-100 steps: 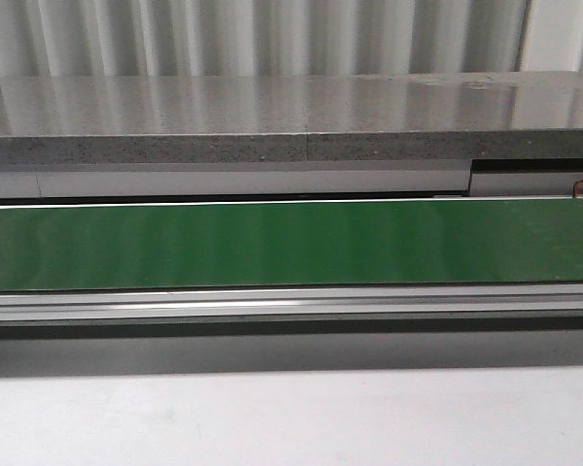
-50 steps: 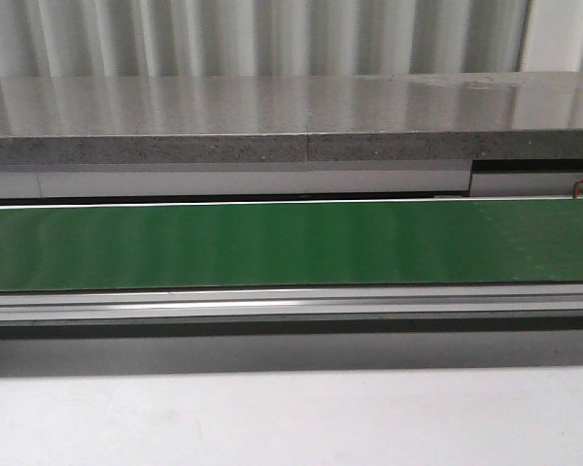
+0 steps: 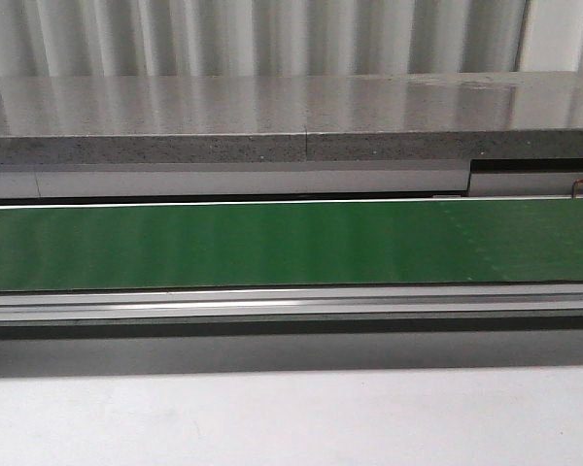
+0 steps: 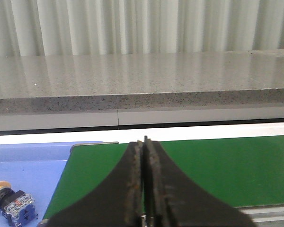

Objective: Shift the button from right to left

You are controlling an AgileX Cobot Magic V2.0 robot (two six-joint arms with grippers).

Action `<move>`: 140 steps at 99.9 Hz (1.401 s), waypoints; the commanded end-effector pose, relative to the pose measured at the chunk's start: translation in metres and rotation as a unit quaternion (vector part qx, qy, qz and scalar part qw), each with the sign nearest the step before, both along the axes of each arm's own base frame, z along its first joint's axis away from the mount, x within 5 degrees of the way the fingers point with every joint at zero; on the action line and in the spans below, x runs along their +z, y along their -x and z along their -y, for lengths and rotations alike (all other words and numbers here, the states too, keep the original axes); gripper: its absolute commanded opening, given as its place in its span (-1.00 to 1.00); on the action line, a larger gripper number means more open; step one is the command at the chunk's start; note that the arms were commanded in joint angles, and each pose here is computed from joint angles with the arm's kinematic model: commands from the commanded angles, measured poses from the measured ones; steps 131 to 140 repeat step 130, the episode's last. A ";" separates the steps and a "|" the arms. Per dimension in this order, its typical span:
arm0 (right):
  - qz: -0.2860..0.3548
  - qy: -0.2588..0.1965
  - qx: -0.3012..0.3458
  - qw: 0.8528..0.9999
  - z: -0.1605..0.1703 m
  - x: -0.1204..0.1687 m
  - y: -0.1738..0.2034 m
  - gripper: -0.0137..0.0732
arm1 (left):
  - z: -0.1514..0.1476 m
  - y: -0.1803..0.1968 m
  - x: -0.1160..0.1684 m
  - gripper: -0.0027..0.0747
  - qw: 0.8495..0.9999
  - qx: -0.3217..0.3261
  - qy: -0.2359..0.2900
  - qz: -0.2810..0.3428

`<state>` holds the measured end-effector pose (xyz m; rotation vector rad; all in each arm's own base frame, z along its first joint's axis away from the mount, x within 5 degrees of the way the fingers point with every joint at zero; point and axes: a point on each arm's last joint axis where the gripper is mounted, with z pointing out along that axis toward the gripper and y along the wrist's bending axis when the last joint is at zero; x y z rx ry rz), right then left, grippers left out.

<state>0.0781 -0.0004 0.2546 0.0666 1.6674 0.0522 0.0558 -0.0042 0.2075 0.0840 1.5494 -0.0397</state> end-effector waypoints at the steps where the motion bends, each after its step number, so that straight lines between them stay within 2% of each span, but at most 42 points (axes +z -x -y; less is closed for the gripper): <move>1: 0.074 -0.005 0.000 0.997 0.000 0.006 0.006 -0.84 | 0.001 0.002 0.001 -0.98 0.999 -0.009 0.012 0.046; 46: 0.144 -0.016 0.002 0.989 0.000 -0.035 0.025 -0.84 | 0.001 0.002 0.001 -0.98 0.999 -0.009 0.012 0.046; 140: 0.157 -0.017 0.002 0.987 0.000 -0.033 0.025 -0.84 | 0.001 0.002 0.001 -0.98 0.999 -0.009 0.012 0.046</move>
